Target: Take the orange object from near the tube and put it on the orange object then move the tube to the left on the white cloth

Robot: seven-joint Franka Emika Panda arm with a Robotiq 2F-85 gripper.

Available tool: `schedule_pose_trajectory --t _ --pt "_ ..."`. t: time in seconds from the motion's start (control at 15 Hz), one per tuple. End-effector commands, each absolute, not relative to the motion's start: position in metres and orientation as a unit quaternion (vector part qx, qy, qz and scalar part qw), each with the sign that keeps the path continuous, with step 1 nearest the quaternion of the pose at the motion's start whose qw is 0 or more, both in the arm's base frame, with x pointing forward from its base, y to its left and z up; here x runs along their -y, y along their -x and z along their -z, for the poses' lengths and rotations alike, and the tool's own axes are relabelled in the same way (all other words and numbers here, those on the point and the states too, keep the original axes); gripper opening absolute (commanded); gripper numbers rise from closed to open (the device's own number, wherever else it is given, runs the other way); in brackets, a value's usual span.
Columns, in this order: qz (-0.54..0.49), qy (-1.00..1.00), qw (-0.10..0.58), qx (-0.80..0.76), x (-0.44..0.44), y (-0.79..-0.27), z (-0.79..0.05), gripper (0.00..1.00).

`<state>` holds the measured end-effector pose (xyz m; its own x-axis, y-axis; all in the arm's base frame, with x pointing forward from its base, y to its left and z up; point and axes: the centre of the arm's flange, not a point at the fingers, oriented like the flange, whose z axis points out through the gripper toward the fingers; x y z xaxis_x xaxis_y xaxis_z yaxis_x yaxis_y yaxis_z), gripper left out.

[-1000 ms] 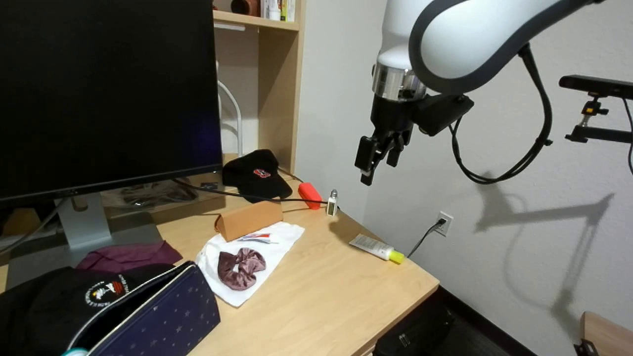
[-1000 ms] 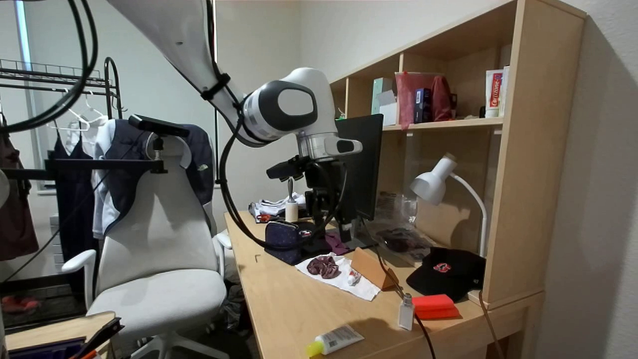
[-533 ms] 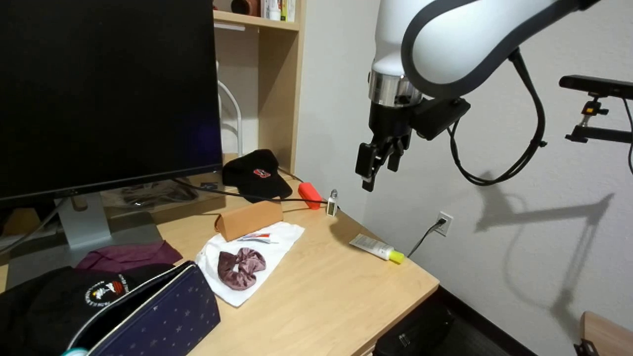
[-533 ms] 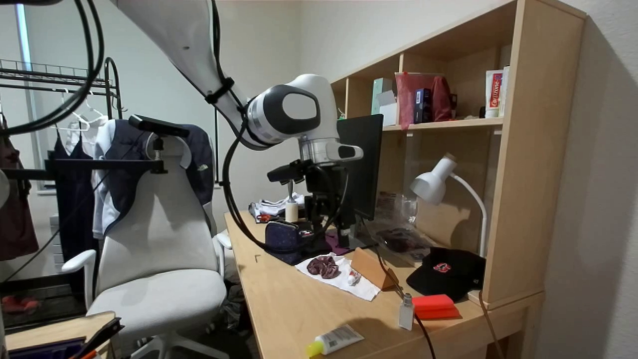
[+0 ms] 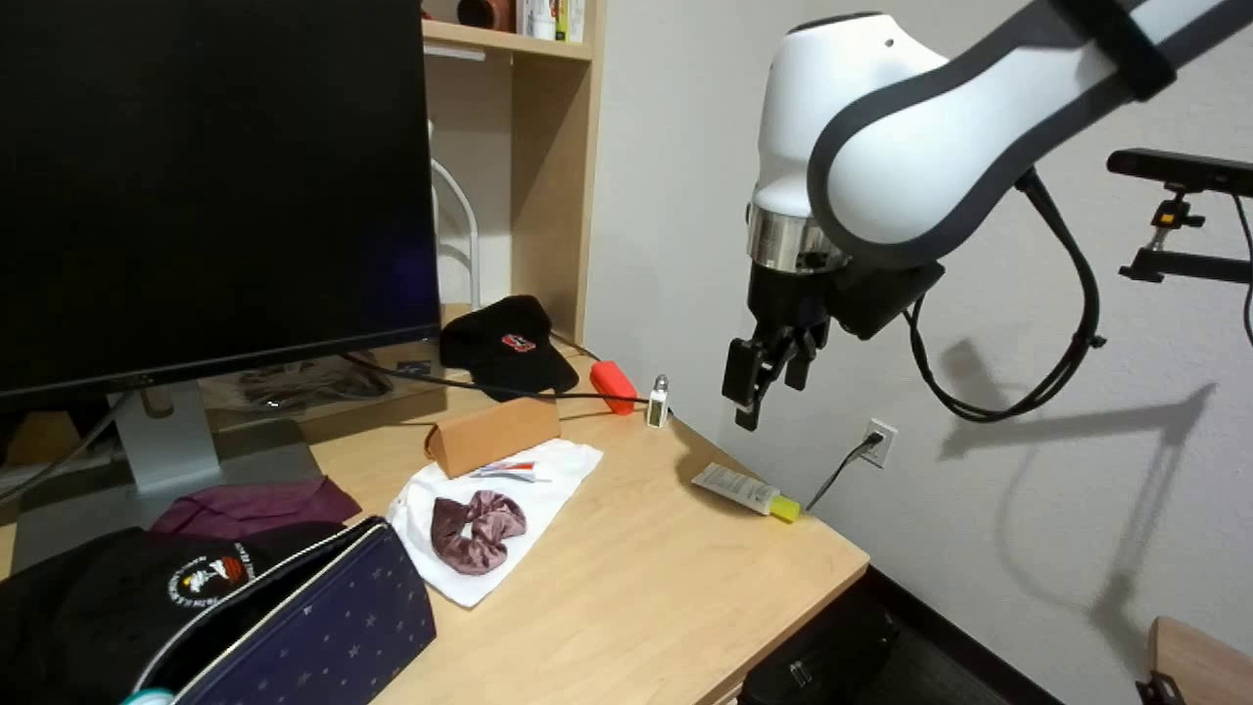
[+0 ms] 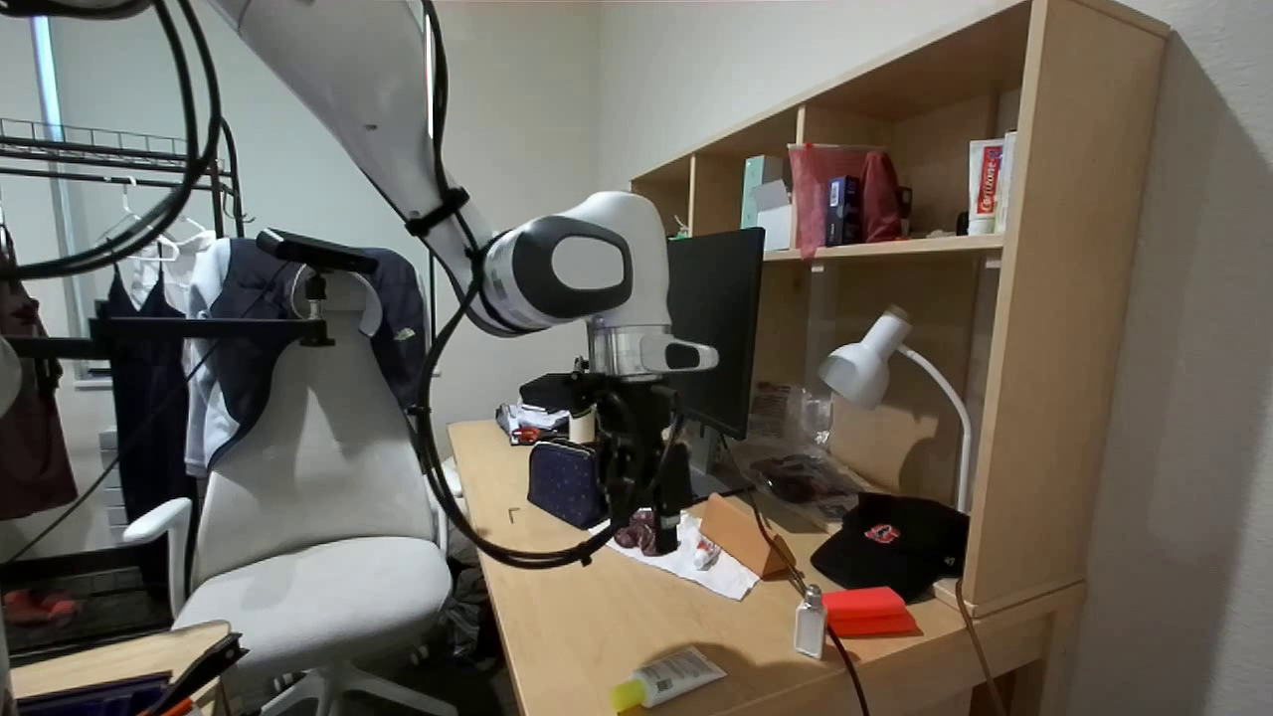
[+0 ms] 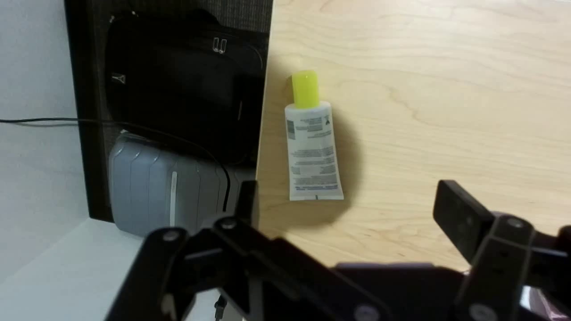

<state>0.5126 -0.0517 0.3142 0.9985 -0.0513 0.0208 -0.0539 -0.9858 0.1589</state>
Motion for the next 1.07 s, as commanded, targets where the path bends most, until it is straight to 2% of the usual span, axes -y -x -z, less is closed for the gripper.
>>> schedule_pose_trajectory --t 0.0,0.47,1.0 --pt "-0.020 -0.997 0.052 0.047 0.061 -0.495 -0.274 1.00" --pt "-0.034 -0.998 0.034 0.043 0.063 -0.490 -0.205 1.00" --pt "-0.035 -0.996 0.048 0.071 0.093 -0.487 -0.186 1.00"
